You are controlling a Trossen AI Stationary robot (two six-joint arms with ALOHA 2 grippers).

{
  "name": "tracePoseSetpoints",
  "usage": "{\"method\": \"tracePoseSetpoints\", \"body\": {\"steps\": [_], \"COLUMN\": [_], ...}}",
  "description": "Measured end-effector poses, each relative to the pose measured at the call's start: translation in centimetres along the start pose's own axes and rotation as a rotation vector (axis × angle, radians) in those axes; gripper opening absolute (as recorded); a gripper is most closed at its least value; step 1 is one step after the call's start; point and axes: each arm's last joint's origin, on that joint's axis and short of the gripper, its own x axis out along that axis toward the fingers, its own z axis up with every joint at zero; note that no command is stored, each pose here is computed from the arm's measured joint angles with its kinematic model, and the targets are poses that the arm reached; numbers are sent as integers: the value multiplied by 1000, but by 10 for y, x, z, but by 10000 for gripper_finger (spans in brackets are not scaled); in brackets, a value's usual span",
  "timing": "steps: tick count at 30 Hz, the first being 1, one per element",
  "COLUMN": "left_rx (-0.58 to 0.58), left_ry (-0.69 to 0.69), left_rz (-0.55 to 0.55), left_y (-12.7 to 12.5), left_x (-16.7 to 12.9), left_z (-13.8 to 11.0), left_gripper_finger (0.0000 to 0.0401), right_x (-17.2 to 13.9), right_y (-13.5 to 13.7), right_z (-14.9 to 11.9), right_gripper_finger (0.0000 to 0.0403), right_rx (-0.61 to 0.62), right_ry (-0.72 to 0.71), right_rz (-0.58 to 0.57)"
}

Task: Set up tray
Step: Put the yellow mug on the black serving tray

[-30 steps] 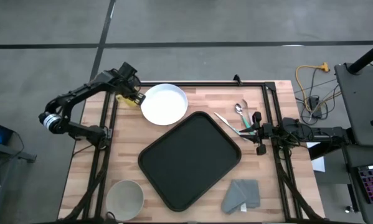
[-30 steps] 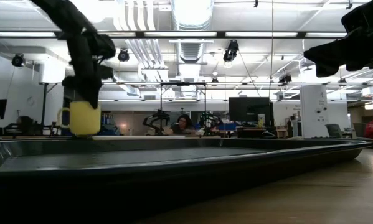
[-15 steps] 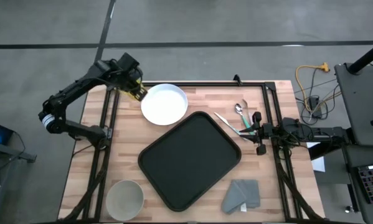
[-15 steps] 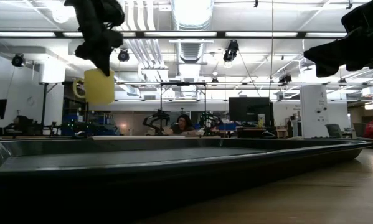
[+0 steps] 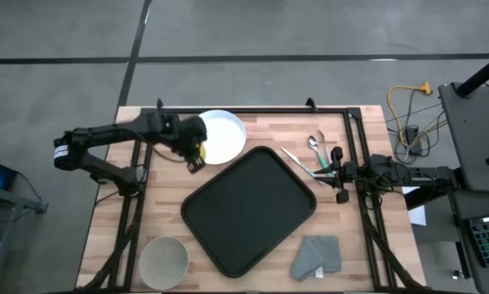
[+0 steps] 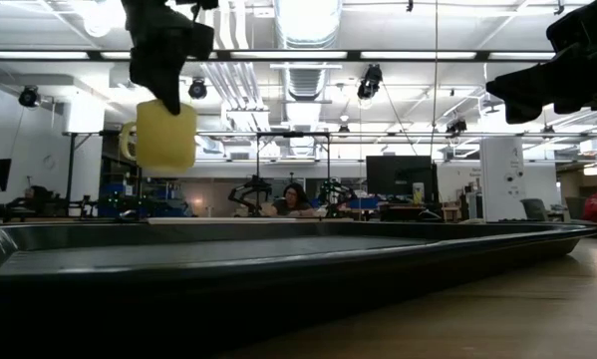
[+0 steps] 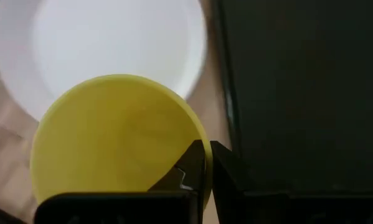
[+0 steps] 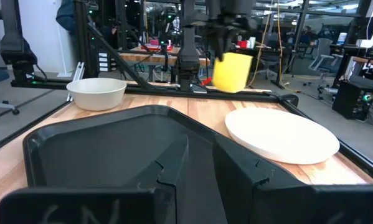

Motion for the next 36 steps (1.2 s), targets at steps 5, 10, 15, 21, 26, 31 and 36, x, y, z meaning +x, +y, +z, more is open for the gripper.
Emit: {"method": "tracePoseSetpoints", "body": {"steps": [5, 10, 15, 21, 26, 31, 36], "left_rx": [26, 52, 71, 75, 125, 185, 238], "left_ry": [17, 16, 16, 50, 71, 95, 165], "left_rz": [-48, -93, -131, -142, -155, -158, -111], "left_y": [-30, -54, -72, -90, -117, -145, -163], "left_x": [13, 29, 38, 46, 50, 58, 67], "left_z": [-16, -31, -44, -55, -53, -50, -53], "left_gripper_finger": [0, 0, 0, 0, 0, 0, 0], "right_x": [0, 0, 0, 0, 0, 0, 0], "right_y": [0, 0, 0, 0, 0, 0, 0], "right_z": [0, 0, 0, 0, 0, 0, 0], "right_gripper_finger": [68, 68, 68, 68, 68, 68, 68], "right_rx": [0, 0, 0, 0, 0, 0, 0], "right_ry": [0, 0, 0, 2, 2, 2, 3], "right_rz": [0, 0, 0, 0, 0, 0, 0]}}
